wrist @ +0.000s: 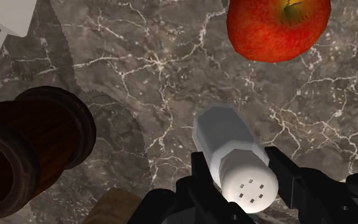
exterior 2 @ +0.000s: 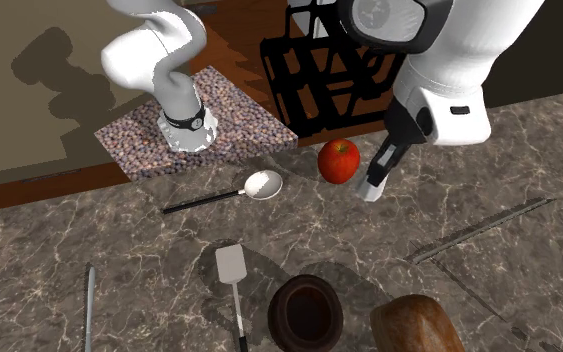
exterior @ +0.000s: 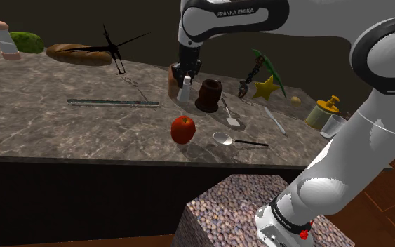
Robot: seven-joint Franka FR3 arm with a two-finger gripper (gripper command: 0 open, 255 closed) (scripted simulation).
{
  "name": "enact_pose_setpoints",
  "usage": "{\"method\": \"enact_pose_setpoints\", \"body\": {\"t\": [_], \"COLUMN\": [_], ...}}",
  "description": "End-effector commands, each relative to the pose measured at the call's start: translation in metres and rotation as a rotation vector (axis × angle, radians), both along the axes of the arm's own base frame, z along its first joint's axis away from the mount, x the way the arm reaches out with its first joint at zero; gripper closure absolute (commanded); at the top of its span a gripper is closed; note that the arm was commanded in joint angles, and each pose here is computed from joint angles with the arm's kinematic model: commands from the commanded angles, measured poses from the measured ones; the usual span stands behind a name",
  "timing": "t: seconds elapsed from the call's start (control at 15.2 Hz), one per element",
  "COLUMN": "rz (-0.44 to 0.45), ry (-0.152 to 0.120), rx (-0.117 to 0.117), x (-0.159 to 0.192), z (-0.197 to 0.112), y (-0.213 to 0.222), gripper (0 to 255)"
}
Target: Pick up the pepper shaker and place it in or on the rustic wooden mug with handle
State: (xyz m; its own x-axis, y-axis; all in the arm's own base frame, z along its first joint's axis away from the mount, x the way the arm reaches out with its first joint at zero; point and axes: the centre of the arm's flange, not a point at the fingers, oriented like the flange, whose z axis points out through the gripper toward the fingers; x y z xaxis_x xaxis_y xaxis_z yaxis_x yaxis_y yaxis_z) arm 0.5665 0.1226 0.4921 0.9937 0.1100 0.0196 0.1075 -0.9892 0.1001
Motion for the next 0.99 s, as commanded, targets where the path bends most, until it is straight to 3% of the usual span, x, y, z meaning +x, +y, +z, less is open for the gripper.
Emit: {"method": "enact_pose_setpoints", "body": {"t": [0.0,0.92], "rz": [0.000,0.000], "ry": [0.000,0.000], "rx": [0.000,0.000], "x": [-0.001,-0.001], "z": [0.010,0.079], "y": [-0.001,-0.001], "gripper": [255,255]}}
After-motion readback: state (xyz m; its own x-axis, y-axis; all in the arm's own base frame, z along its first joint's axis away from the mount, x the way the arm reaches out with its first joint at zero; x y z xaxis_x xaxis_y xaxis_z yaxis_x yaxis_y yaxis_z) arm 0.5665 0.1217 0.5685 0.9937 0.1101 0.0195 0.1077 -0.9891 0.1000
